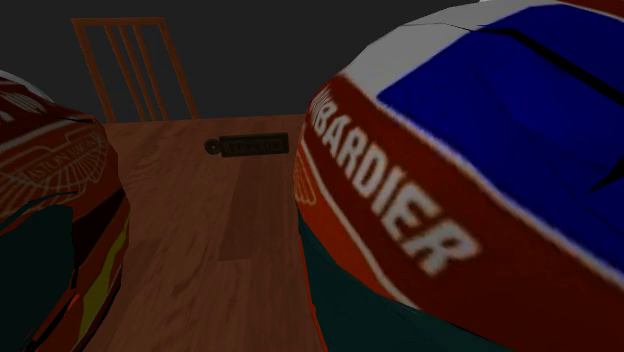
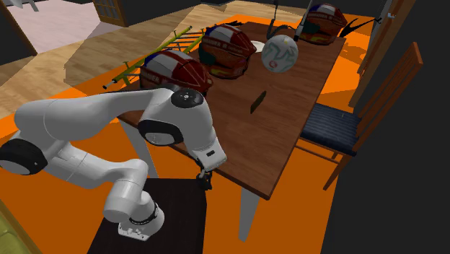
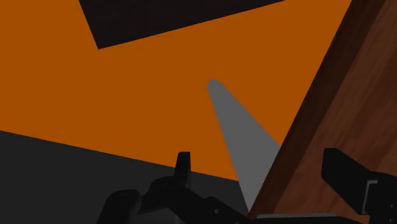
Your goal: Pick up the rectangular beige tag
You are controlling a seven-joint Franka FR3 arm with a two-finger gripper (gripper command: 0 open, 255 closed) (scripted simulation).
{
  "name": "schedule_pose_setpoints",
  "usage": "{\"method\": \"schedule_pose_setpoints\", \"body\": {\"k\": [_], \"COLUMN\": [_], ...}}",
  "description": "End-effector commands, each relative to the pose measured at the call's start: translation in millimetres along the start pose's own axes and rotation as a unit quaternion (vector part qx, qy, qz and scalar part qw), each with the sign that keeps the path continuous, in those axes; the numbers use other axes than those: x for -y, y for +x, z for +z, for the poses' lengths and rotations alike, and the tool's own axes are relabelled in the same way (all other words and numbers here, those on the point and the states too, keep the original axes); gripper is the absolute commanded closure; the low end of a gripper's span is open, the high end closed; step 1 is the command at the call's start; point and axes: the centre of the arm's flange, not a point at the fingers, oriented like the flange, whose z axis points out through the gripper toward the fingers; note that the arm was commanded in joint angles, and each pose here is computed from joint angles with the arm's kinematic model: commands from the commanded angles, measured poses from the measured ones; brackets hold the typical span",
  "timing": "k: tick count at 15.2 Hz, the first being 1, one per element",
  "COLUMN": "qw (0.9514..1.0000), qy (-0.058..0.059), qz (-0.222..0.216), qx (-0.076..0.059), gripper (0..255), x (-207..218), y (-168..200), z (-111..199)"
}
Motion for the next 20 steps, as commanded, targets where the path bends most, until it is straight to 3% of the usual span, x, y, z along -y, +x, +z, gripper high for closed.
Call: {"method": "schedule_pose_setpoints", "body": {"k": [1,5,10,15,20], "qw": [1.0000,0.9971,0.9855,0.9651,0.9361], "qy": [0.000,0.002,0.004,0.006,0.007], "qz": [0.000,-0.075,-0.169,-0.261,-0.351], "qx": [0.000,0.004,0.010,0.015,0.020], "gripper": [0,0,0,0,0], "x": [0,38,93,154,219], "y": [0,37,75,102,117], "z": [0,0,1,2,2]}}
